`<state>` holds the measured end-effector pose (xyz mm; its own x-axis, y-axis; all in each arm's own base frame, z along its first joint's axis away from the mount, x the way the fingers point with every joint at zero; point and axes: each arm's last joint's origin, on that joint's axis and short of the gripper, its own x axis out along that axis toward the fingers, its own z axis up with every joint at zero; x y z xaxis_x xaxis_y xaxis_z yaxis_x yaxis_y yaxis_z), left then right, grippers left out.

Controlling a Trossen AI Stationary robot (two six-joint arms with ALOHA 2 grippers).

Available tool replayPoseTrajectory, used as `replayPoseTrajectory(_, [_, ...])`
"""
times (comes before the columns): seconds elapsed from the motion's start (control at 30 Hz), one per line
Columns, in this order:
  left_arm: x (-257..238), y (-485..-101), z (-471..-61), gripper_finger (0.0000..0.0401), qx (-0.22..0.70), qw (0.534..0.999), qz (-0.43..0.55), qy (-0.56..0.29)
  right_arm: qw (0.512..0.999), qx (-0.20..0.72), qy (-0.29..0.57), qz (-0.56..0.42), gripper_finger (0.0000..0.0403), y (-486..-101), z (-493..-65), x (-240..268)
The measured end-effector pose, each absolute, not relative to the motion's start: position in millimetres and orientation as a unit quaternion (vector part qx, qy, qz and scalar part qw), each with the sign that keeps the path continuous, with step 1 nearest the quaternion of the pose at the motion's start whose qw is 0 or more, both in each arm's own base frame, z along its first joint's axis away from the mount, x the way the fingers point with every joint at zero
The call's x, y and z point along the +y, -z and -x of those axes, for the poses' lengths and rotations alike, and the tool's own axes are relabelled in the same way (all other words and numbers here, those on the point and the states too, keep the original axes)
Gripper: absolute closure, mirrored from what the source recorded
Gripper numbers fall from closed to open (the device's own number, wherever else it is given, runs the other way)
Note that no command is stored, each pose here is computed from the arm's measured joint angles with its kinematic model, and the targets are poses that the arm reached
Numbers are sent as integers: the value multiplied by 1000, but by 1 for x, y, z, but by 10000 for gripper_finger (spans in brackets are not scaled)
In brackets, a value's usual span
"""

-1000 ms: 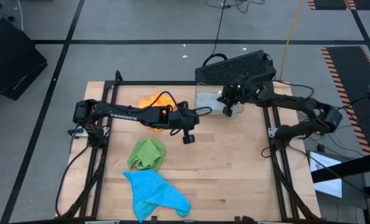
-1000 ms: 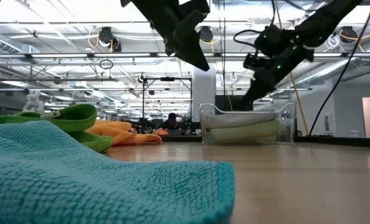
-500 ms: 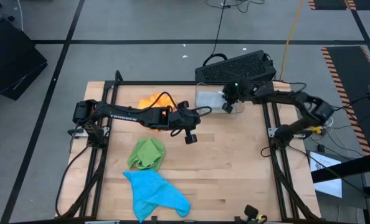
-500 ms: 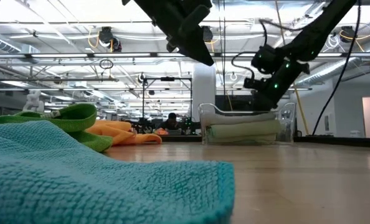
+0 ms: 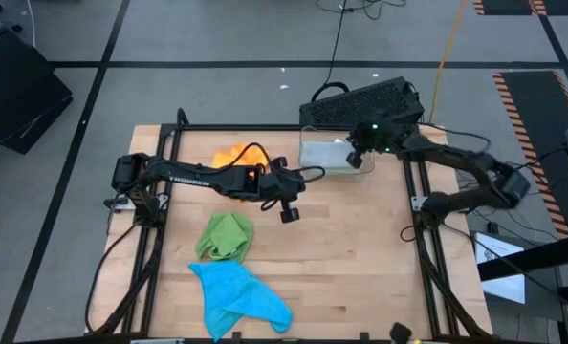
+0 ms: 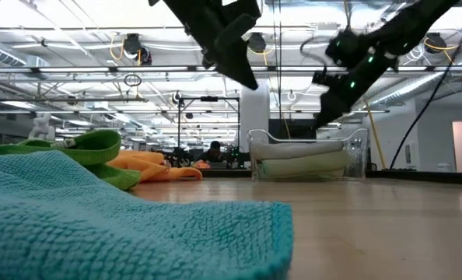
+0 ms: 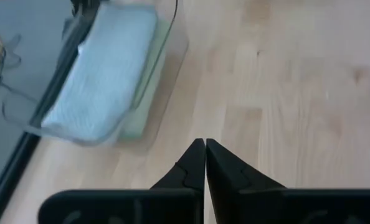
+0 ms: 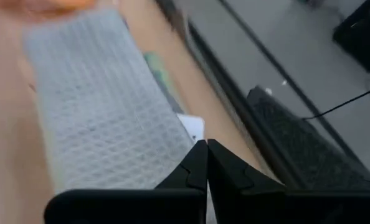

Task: Fold microfiber towels
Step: Fold the green microfiber towel

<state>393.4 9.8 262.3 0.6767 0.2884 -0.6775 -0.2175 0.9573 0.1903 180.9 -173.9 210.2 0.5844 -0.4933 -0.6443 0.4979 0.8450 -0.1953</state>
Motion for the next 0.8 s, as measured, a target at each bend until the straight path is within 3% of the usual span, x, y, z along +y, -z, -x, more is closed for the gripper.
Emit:
replayPoseTrajectory(0.2, [10,-250,-379,382,459,875,-22,-153,916,316,249,4,403,-249,-168,-129])
replayPoseTrajectory(0.47, [-20,-221,-356,374,538,824,8,-177,958,261,116,-22,403,-267,-165,-51])
replayPoseTrajectory(0.8, [-105,-202,-329,257,549,821,38,-152,965,262,13,-8,403,-229,-176,13])
